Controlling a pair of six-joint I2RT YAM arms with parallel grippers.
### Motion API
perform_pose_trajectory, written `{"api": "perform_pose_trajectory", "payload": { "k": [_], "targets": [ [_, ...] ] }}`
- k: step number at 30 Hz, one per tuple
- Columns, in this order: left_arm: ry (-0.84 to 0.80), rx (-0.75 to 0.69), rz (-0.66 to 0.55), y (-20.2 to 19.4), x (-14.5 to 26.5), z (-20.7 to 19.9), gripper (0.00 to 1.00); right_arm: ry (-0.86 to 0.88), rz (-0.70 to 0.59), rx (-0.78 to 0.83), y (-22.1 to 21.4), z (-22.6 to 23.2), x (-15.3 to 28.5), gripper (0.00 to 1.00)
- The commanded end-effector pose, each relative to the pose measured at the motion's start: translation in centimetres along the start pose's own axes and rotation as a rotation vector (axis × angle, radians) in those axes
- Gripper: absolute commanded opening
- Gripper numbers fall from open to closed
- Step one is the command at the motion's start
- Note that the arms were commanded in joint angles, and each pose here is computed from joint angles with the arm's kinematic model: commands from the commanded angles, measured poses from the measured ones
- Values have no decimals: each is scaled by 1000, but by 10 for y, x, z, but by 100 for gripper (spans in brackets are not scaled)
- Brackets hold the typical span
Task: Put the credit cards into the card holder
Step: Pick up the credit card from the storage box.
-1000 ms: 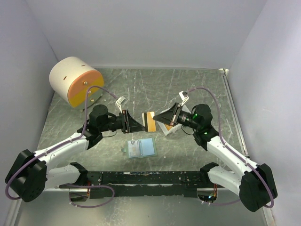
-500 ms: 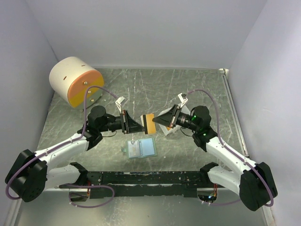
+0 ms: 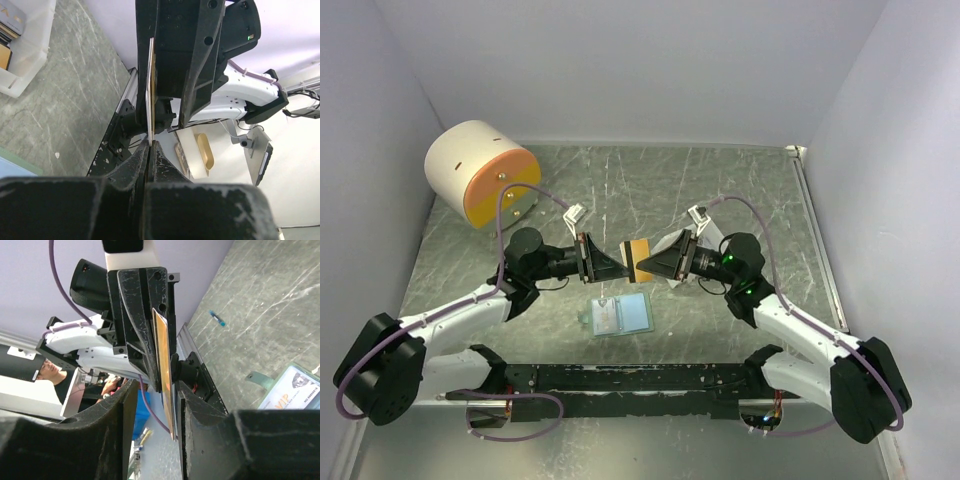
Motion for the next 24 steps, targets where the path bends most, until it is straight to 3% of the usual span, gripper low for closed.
{"api": "perform_pose_trajectory", "payload": {
  "k": [1, 3, 5, 10, 19, 24],
  "targets": [
    [-74, -28, 16, 0, -2, -8, 7, 64, 2, 3, -3, 6, -2, 36],
    [-66, -28, 21, -1, -1, -6, 7, 70, -1, 5, -3, 7, -2, 34],
    [-35, -30, 19, -2, -1, -3, 7, 80, -2, 14, -2, 9, -3, 25],
    [128, -45, 11, -5, 5, 12, 11, 69, -15, 40, 4, 16, -3, 14],
    [187, -33, 19, -13, 13, 20, 20, 77, -20, 35, 3, 16, -2, 12],
    [170, -34, 22, -13, 13, 17, 22, 80, -17, 32, 2, 15, -1, 2]
  ]
}}
Point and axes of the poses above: each gripper's point midway between its finger pads, its own x axis back along the fingers, its own z axis along the line the jaws close on, y = z × x, the point moved 8 cm from there along x, back along the fingers, and after that the axes turned 5 degrees about x, right-handed, at the moved point
